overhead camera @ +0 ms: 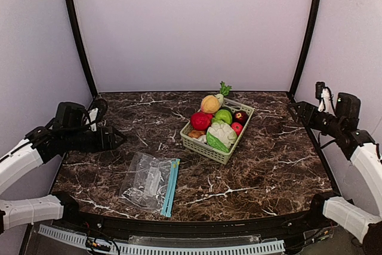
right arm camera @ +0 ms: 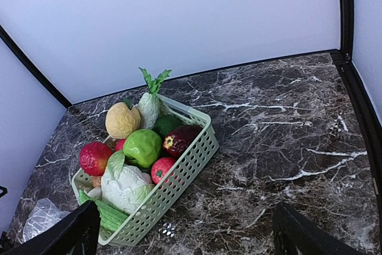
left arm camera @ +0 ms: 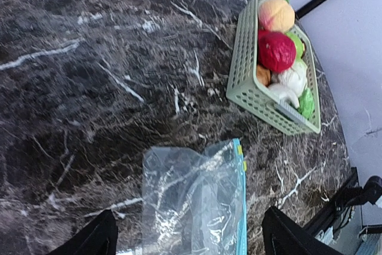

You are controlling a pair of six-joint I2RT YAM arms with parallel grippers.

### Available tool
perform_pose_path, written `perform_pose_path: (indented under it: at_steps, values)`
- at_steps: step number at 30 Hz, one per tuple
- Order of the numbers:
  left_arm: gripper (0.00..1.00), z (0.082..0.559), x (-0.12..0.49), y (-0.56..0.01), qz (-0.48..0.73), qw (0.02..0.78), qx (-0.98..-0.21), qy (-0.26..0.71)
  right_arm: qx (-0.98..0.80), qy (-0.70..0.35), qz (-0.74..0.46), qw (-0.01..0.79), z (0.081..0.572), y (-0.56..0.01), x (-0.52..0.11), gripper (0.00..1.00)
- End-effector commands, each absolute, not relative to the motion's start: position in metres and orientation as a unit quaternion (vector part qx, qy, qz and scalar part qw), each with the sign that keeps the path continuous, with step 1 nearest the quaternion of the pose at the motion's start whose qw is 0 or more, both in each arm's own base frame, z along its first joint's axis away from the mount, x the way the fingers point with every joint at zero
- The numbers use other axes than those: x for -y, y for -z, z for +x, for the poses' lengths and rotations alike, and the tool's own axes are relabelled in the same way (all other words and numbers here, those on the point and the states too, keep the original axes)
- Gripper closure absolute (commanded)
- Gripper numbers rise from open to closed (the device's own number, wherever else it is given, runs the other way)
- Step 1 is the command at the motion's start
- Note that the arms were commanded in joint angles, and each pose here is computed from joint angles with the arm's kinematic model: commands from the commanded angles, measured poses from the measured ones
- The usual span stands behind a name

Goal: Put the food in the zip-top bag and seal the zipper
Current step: Pick up the zipper food storage bag from the zipper food storage bag.

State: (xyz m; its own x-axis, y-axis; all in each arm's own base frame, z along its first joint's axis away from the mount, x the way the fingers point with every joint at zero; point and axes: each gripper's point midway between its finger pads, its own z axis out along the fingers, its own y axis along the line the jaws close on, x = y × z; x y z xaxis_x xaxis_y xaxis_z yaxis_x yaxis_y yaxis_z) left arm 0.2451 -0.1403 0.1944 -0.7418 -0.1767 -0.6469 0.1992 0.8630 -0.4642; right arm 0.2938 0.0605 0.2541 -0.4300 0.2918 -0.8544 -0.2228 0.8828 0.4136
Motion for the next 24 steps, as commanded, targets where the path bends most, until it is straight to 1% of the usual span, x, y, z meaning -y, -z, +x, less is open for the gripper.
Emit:
perform_pose_path:
  at_steps: [1, 4, 5, 9, 14, 24]
  values:
    - [0.19, 0.218, 0.176, -0.164, -0.016, 0.281, -0.904, 0.322, -0.804, -0.282, -0.013, 0.524, 0.289, -0.256, -0.079, 0.02]
    - [0.24, 0.212, 0.198, -0.151, -0.010, 0.252, -0.909, 0.333, -0.806, -0.290, -0.023, 0.515, 0.289, -0.252, -0.086, 0.02]
    - [0.27, 0.210, 0.205, -0.150, 0.000, 0.249, -0.909, 0.335, -0.808, -0.294, -0.029, 0.511, 0.288, -0.251, -0.090, 0.03]
    - [0.34, 0.211, 0.205, -0.128, -0.004, 0.234, -0.928, 0.289, -0.808, -0.298, -0.030, 0.506, 0.288, -0.249, -0.093, 0.03]
    - [0.36, 0.209, 0.212, -0.109, -0.005, 0.207, -0.937, 0.280, -0.808, -0.302, -0.033, 0.504, 0.285, -0.246, -0.095, 0.03]
    - [0.42, 0.207, 0.218, -0.098, -0.012, 0.190, -0.938, 0.289, -0.812, -0.308, -0.037, 0.495, 0.288, -0.241, -0.099, 0.03]
